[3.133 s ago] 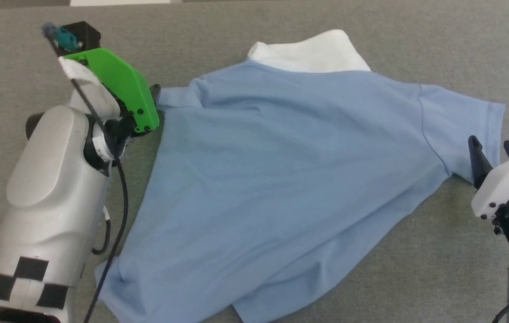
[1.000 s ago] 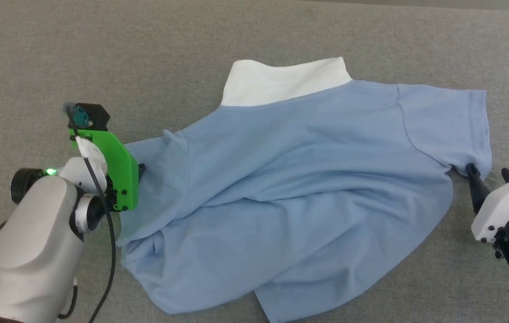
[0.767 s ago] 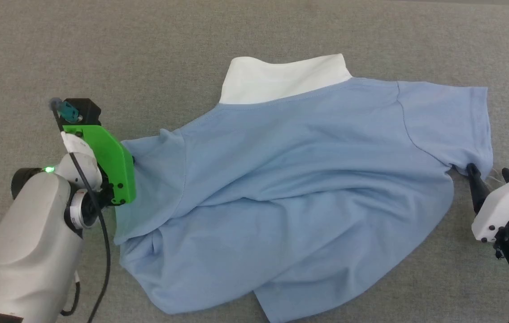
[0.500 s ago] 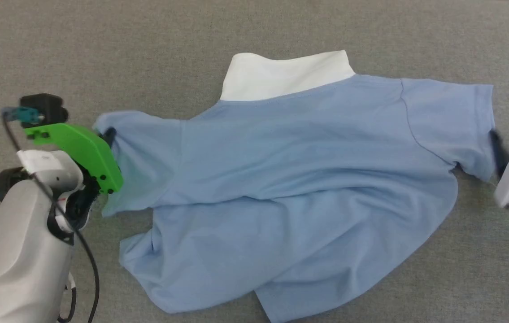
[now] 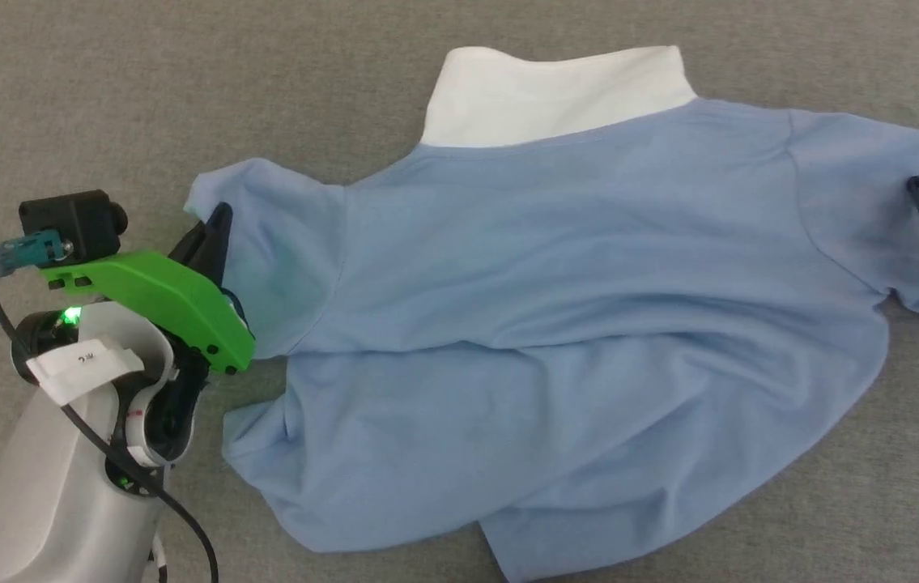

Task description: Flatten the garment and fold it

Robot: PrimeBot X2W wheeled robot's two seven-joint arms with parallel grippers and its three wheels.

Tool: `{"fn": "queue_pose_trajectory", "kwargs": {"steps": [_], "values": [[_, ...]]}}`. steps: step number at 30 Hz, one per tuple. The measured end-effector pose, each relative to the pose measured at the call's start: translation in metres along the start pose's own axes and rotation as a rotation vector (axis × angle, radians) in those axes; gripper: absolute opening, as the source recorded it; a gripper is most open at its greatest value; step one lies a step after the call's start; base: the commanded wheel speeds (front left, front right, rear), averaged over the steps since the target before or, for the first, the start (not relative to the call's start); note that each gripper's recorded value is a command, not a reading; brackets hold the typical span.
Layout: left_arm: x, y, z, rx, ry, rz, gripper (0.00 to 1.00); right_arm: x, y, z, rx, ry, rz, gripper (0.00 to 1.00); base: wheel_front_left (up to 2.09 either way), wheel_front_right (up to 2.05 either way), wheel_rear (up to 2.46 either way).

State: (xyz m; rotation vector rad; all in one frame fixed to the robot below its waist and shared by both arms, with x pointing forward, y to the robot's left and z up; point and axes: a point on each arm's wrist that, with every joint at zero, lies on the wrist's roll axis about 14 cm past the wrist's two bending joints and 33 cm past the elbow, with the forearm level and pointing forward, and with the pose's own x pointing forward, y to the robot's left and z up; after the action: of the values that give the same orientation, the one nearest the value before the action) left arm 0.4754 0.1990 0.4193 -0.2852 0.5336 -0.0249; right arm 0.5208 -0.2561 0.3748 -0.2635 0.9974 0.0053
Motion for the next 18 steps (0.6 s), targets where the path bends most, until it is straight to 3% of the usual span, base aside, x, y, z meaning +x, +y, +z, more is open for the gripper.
{"fn": "queue_pose_trajectory", "kwargs": {"steps": [2, 3, 4, 9, 12, 16, 18], "values": [[-0.001, 0.002, -0.002, -0.002, 0.004, 0.008, 0.00, 0.004, 0.009, 0.000, -0.004, 0.022, 0.029, 1.00, 0.00, 0.00, 0.00], [-0.001, 0.003, -0.003, -0.003, 0.006, 0.012, 0.00, 0.005, 0.012, 0.001, 0.000, 0.028, 0.045, 0.43, 0.00, 0.00, 0.00], [-0.001, 0.004, -0.003, -0.006, 0.006, 0.014, 0.00, 0.005, 0.014, 0.002, -0.012, 0.032, 0.050, 0.00, 0.00, 0.00, 0.00], [-0.002, 0.003, 0.004, -0.020, -0.032, 0.013, 0.00, -0.002, 0.020, 0.019, 0.018, -0.061, 0.092, 0.00, 0.00, 0.00, 0.00], [-0.003, -0.002, 0.018, -0.037, -0.069, -0.008, 0.00, -0.014, 0.019, 0.043, 0.158, -0.176, 0.135, 0.00, 0.00, 0.00, 0.00], [0.000, -0.009, 0.076, -0.042, -0.200, -0.044, 0.00, -0.059, 0.010, 0.124, 0.352, -0.494, 0.199, 0.00, 0.00, 0.00, 0.00], [0.001, -0.013, 0.110, -0.018, -0.265, -0.059, 0.00, -0.083, 0.010, 0.158, 0.392, -0.605, 0.231, 0.00, 0.00, 0.00, 0.00]]}}
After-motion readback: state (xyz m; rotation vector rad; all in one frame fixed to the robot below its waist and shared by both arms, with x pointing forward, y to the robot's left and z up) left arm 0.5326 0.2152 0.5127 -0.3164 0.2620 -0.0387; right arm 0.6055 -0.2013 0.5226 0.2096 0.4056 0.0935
